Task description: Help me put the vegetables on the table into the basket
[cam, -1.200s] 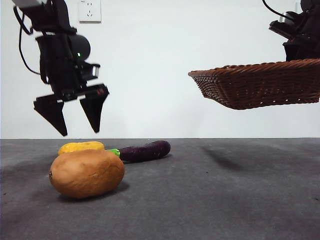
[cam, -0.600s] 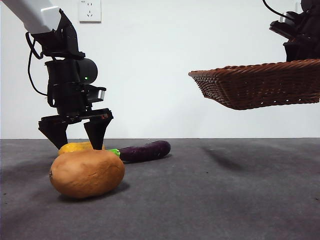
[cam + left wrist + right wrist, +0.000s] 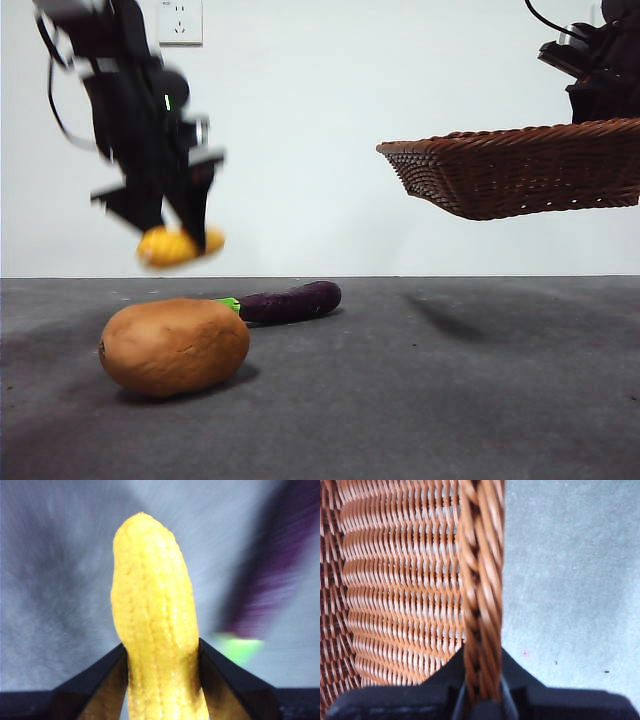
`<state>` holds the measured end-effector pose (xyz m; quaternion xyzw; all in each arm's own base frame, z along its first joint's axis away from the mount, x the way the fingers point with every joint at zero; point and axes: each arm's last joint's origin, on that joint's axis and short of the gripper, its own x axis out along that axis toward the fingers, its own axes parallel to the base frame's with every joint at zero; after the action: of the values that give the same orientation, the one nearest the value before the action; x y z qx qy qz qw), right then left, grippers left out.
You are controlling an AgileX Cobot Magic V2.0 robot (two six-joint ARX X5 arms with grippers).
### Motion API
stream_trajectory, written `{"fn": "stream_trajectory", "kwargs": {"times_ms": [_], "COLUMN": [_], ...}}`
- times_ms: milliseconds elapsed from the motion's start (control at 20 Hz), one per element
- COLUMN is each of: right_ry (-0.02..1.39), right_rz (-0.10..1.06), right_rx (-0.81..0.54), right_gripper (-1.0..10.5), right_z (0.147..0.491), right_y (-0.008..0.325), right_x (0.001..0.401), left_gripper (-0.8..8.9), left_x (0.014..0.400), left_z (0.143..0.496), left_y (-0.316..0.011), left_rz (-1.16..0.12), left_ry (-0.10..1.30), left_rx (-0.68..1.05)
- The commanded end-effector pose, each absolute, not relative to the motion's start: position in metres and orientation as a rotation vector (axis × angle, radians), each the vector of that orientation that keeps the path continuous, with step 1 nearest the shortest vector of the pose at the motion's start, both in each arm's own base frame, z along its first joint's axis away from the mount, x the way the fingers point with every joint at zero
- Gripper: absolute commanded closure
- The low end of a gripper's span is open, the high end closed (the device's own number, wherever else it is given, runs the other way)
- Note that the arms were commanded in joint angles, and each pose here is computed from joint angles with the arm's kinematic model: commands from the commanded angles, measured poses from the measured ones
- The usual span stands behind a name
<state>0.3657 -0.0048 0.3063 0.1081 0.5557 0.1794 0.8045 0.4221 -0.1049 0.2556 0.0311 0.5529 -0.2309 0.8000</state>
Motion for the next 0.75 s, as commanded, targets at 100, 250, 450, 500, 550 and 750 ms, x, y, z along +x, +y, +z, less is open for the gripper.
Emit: {"fn": "stream_trajectory", "kwargs": {"times_ms": [100,250,450,500,550,750], "right_ry": [1.206,1.273,1.282,1.285,1.289,1.292], "right_rz": [0.408,0.36,0.429,0.45,0.466,0.526], "right_rx": [0.214,0.178,0.128,0.113,0.104,0.063], "right_gripper": [9.6,9.6,9.6,9.6,9.6,9.6], "right_z": [0.306,0.304,0.304,0.304,0.304,0.304], "right_y": [0.006,0.027,0.066,0.075,0.084,0.111], "right_x": [0.364,0.36,0.356,0.354,0.352,0.345], "left_gripper": [8.22,8.22,8.22,8.22,8.21,8.01], "left_x": [0.388,0.353,0.339,0.342,0.346,0.359], "left_z": [0.327,0.367,0.362,0.358,0.353,0.326], "left_y": [-0.118,-0.152,-0.198,-0.205,-0.208,-0.215], "left_rz": [-0.704,-0.852,-0.942,-0.932,-0.916,-0.855], "left_ry": [1.015,0.887,0.895,0.901,0.913,1.031], "left_rx": [-0.103,-0.071,-0.045,-0.069,-0.102,-0.159]}}
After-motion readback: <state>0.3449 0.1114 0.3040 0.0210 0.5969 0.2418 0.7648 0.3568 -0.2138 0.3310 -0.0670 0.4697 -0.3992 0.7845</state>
